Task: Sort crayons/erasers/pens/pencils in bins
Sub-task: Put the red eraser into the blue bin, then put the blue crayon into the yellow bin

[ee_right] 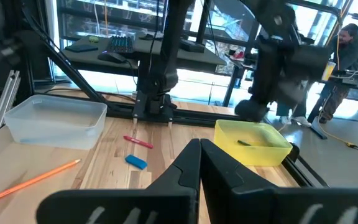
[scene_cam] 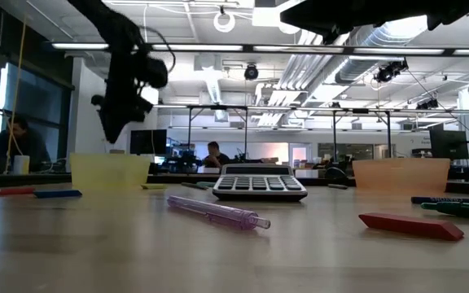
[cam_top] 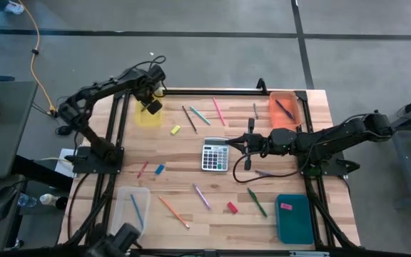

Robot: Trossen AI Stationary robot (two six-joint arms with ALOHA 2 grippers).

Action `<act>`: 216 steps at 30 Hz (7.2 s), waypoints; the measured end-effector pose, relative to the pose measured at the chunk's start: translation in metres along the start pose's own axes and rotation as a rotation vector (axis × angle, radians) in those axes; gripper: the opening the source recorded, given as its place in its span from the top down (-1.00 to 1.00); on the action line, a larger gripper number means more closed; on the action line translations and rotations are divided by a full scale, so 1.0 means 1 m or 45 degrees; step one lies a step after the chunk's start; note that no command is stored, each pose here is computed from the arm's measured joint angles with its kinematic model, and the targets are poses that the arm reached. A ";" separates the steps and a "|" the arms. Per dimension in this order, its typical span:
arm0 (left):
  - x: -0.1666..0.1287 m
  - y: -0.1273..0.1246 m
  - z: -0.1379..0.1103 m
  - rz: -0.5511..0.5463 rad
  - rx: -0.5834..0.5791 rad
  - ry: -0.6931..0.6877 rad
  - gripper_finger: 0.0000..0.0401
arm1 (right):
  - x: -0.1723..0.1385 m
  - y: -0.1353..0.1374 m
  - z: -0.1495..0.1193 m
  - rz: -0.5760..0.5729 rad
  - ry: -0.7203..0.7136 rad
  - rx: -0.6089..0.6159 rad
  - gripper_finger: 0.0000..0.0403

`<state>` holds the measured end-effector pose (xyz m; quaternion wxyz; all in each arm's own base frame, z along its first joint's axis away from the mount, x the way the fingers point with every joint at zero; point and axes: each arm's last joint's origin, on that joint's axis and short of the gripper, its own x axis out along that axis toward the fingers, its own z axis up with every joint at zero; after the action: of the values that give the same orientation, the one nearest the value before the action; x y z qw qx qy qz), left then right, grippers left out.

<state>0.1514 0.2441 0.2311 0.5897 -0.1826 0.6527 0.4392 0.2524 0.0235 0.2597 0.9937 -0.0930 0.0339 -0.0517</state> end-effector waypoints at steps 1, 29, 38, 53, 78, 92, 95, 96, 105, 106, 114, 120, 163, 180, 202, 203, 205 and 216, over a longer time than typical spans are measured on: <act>-0.009 -0.001 -0.002 -0.001 -0.003 -0.058 0.65 | 0.000 0.000 0.000 0.000 0.000 0.000 1.00; -0.056 -0.138 -0.156 -1.062 0.290 -1.870 0.92 | -0.013 0.027 -0.004 0.019 0.146 0.150 1.00; -0.058 -0.154 -0.178 -1.286 0.444 -2.104 0.92 | -0.027 0.055 -0.014 -0.007 0.348 0.299 1.00; -0.057 -0.154 -0.178 -1.276 0.442 -2.094 0.92 | -0.034 0.112 -0.004 -0.137 0.988 0.612 0.51; -0.056 -0.154 -0.177 -1.222 0.395 -2.083 0.92 | 0.040 0.199 -0.054 -0.186 1.507 0.713 -0.26; -0.056 -0.154 -0.177 -1.248 0.368 -2.068 0.92 | 0.047 0.209 -0.084 -0.306 1.535 0.747 -0.21; -0.056 -0.154 -0.177 -1.258 0.359 -2.061 0.92 | 0.047 0.211 -0.086 -0.318 1.532 0.732 -0.20; -0.056 -0.154 -0.177 -1.262 0.356 -2.059 0.92 | 0.046 0.211 -0.086 -0.319 1.530 0.727 -0.20; -0.056 -0.154 -0.177 -1.299 0.324 -2.033 0.92 | 0.041 0.211 -0.088 -0.323 1.571 0.659 0.20; -0.056 -0.154 -0.177 -1.300 0.323 -2.031 0.92 | 0.041 0.211 -0.089 -0.312 1.571 0.649 0.27; -0.056 -0.154 -0.177 -1.297 0.327 -2.025 0.92 | 0.043 0.213 -0.086 -0.227 1.577 0.570 0.85; -0.056 -0.154 -0.177 -1.297 0.326 -2.025 0.92 | 0.046 0.215 -0.056 -0.146 1.697 0.482 0.96; -0.054 -0.154 -0.177 -1.287 0.332 -2.010 0.92 | -0.142 0.194 -0.091 0.141 2.067 0.701 0.97; -0.054 -0.155 -0.177 -1.270 0.356 -2.011 0.92 | -0.143 0.192 -0.077 0.114 2.157 0.618 0.27; -0.052 -0.156 -0.177 -1.267 0.367 -1.981 0.92 | -0.090 0.156 0.040 0.200 1.658 0.346 0.97; -0.052 -0.156 -0.177 -1.267 0.367 -1.981 0.92 | -0.088 0.153 0.039 0.217 1.608 0.333 0.99; -0.051 -0.156 -0.177 -1.268 0.367 -1.977 0.92 | -0.083 0.143 0.029 0.223 1.543 0.320 0.98; -0.050 -0.157 -0.177 -1.268 0.371 -1.950 0.92 | -0.066 0.078 -0.072 0.099 1.617 0.416 0.99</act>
<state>0.1737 0.0046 0.2068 0.9982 -0.0260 -0.0204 0.0495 0.1892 0.0936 0.1787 0.7829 0.1090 0.6090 -0.0649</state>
